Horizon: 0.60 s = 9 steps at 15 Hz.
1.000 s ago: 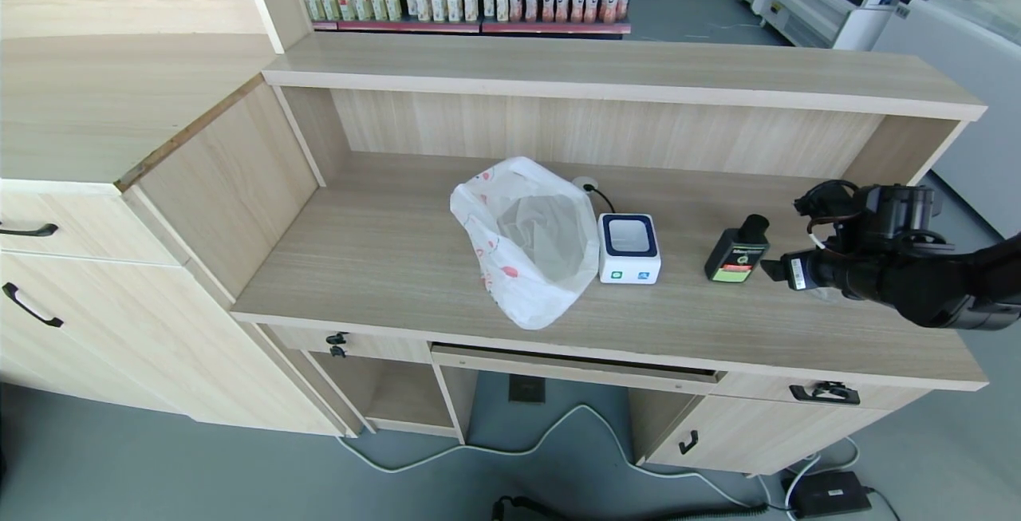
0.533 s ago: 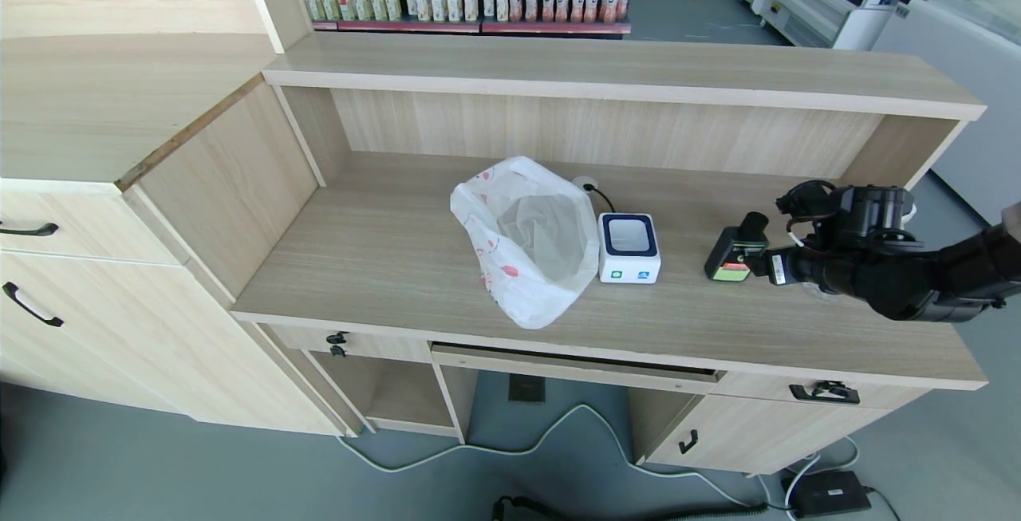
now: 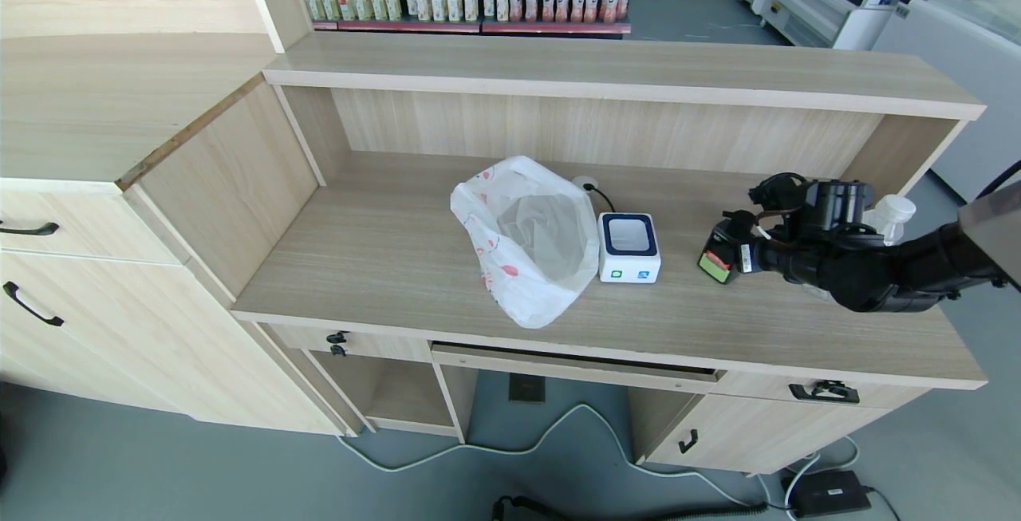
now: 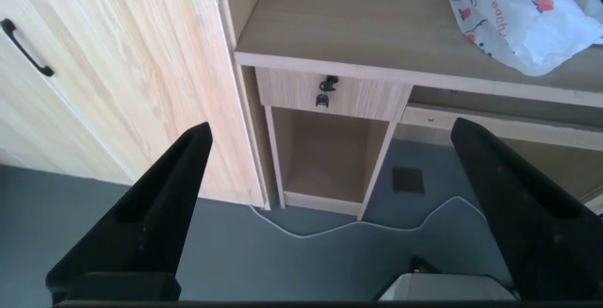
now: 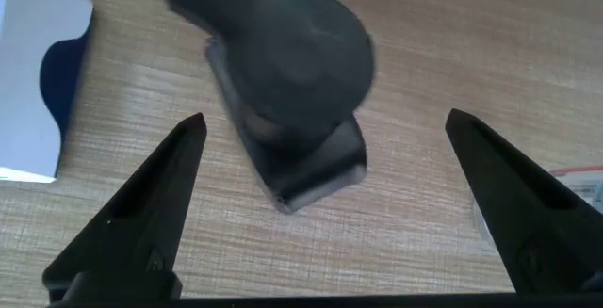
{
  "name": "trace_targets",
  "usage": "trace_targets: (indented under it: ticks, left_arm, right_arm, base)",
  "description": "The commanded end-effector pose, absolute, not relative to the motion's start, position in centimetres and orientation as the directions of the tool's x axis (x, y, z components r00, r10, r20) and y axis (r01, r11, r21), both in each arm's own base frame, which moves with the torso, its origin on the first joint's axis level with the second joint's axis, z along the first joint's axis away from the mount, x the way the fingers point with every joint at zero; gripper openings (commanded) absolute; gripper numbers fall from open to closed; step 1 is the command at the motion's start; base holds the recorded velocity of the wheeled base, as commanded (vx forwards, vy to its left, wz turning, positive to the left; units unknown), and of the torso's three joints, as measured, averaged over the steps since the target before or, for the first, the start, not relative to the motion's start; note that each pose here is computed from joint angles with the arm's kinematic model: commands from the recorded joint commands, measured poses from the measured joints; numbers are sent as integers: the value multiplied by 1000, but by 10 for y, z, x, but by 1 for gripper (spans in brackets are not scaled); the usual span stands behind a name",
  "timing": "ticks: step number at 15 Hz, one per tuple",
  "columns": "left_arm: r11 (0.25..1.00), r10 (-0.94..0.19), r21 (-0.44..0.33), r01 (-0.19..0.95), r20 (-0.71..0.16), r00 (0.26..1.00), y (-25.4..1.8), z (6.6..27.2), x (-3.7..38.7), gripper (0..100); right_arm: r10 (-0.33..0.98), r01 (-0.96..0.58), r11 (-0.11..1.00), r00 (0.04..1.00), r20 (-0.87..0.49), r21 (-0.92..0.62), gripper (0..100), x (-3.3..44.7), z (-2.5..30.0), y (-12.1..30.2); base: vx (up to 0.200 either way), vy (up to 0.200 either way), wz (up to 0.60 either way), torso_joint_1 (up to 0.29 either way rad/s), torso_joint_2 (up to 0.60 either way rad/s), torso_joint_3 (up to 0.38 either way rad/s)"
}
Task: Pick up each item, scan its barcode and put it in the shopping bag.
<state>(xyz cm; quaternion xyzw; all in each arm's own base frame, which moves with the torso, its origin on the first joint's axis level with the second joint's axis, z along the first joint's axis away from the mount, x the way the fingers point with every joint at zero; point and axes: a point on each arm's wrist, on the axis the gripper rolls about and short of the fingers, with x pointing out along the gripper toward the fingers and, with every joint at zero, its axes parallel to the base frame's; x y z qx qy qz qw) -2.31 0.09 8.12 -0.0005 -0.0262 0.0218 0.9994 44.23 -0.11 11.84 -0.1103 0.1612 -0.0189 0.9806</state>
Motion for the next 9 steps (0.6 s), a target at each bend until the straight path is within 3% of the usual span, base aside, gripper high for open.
trace_targets:
  ticks: [1, 5, 9]
  left_arm:
    - [999, 44, -2, -44, 52, 998, 1, 81, -23, 100]
    - [999, 44, -2, -44, 52, 998, 1, 81, -23, 100]
    - [999, 44, -2, -44, 54, 998, 1, 81, -23, 100]
  right_arm:
    - [-47, -21, 978, 947, -319, -206, 100, 444, 114, 7]
    - [12, -51, 992, 950, -312, -117, 100, 449, 109, 13]
    - [25, -62, 991, 958, -287, -122, 100, 460, 109, 15]
  base:
    - [0, 0, 0, 0, 0, 0]
    - [0, 0, 0, 0, 0, 0]
    - [0, 0, 0, 0, 0, 0]
